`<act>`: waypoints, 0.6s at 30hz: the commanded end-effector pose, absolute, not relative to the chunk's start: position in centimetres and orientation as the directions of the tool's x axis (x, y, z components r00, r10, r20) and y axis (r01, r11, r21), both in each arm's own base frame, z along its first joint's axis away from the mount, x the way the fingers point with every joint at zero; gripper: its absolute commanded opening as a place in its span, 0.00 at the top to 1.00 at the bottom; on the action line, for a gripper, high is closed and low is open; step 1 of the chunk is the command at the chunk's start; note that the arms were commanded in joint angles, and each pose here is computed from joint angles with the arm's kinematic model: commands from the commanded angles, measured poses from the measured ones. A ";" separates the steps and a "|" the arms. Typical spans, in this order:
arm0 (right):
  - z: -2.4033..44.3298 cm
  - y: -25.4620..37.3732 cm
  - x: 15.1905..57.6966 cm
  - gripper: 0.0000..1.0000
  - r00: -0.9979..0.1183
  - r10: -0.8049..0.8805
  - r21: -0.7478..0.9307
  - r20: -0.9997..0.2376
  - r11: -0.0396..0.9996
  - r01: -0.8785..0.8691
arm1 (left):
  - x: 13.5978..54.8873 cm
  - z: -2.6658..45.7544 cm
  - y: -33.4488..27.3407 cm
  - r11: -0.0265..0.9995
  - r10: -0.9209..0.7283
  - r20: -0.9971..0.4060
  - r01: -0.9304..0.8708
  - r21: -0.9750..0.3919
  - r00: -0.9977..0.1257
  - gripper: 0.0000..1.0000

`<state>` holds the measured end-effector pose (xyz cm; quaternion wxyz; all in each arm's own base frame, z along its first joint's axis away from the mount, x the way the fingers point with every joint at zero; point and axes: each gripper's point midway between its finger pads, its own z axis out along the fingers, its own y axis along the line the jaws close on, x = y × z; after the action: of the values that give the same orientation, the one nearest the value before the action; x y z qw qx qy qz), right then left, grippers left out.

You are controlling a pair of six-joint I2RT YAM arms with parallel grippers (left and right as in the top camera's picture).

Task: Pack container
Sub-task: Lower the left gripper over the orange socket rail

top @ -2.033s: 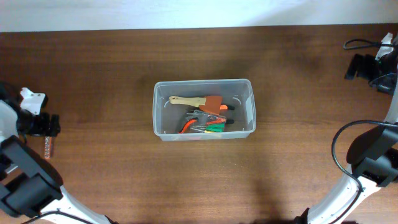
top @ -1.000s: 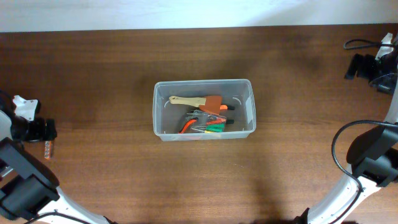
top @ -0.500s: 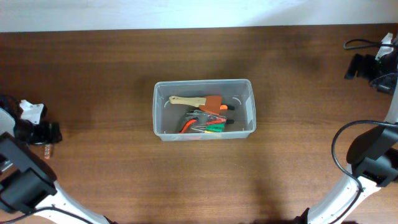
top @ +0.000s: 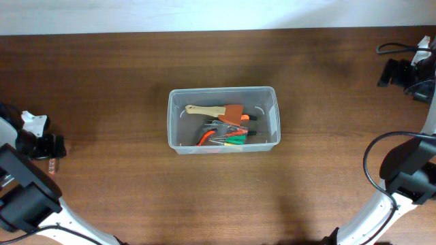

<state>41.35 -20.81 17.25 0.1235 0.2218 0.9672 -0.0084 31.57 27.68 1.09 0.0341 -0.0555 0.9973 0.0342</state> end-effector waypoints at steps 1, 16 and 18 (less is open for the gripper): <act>17.5 -20.5 41.4 0.01 -0.870 0.427 0.042 -0.247 0.901 0.431 | 31.4 0.6 27.5 0.991 -0.118 -0.056 -0.121 0.064 -0.991 0.01; 17.5 -20.5 41.4 0.01 -0.870 0.427 0.042 -0.247 0.901 0.431 | 32.5 0.7 26.5 0.994 -0.083 -0.062 -0.087 0.069 -0.995 0.01; 17.5 -20.5 41.4 0.01 -0.870 0.427 0.042 -0.248 0.901 0.431 | 32.4 0.7 26.5 0.994 -0.084 -0.061 -0.088 0.068 -0.995 0.01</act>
<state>41.35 -20.81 17.25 0.1235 0.2220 0.9672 -0.0084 32.83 26.47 1.11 0.0360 -0.0353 0.9980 0.0383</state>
